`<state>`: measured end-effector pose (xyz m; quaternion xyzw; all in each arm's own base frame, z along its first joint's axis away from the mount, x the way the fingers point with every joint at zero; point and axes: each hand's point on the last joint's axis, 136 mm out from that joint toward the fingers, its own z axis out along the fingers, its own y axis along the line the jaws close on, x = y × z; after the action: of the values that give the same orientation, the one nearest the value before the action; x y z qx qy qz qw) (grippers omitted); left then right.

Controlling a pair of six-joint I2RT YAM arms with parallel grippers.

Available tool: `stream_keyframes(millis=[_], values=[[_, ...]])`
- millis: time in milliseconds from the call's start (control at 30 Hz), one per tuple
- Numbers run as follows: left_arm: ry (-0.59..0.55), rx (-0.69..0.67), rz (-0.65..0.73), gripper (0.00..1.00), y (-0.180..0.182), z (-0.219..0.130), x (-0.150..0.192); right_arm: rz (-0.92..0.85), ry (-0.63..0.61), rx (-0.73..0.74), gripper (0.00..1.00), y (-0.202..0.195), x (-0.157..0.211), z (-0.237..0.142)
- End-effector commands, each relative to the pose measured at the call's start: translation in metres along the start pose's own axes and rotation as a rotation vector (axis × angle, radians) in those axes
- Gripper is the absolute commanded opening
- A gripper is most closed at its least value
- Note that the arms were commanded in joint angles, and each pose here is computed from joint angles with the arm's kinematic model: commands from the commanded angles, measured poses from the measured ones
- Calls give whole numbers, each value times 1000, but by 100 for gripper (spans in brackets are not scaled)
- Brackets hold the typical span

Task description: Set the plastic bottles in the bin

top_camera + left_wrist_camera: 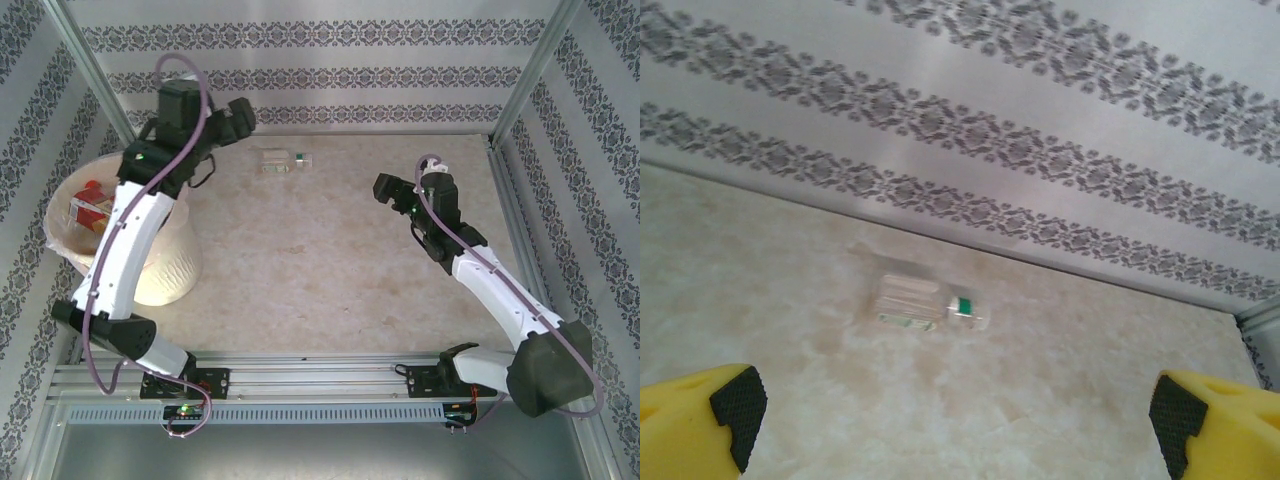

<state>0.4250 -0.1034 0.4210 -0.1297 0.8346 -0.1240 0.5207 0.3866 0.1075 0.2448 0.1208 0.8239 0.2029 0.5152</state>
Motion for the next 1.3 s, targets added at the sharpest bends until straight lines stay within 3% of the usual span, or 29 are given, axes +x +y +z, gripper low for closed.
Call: stream_keyframes(millis=[0, 300, 600, 900, 1067, 1267], values=[[-10, -46, 12, 100, -15, 44, 12, 15, -25, -1, 98, -5, -4, -10], [154, -130, -142, 100, -28, 165, 89, -5, -59, 8, 98, -15, -6, -37], [132, -334, -273, 100, 9, 256, 146, -17, -74, 7, 98, -20, -4, -60], [109, -123, -239, 100, -6, 343, 156, -20, -62, 3, 98, -19, -3, -64], [85, -80, -230, 100, 0, 364, 157, -21, -58, 7, 98, -20, -3, -64], [201, -17, -237, 100, 3, 373, 184, 1, -42, 6, 98, -19, -1, -59]])
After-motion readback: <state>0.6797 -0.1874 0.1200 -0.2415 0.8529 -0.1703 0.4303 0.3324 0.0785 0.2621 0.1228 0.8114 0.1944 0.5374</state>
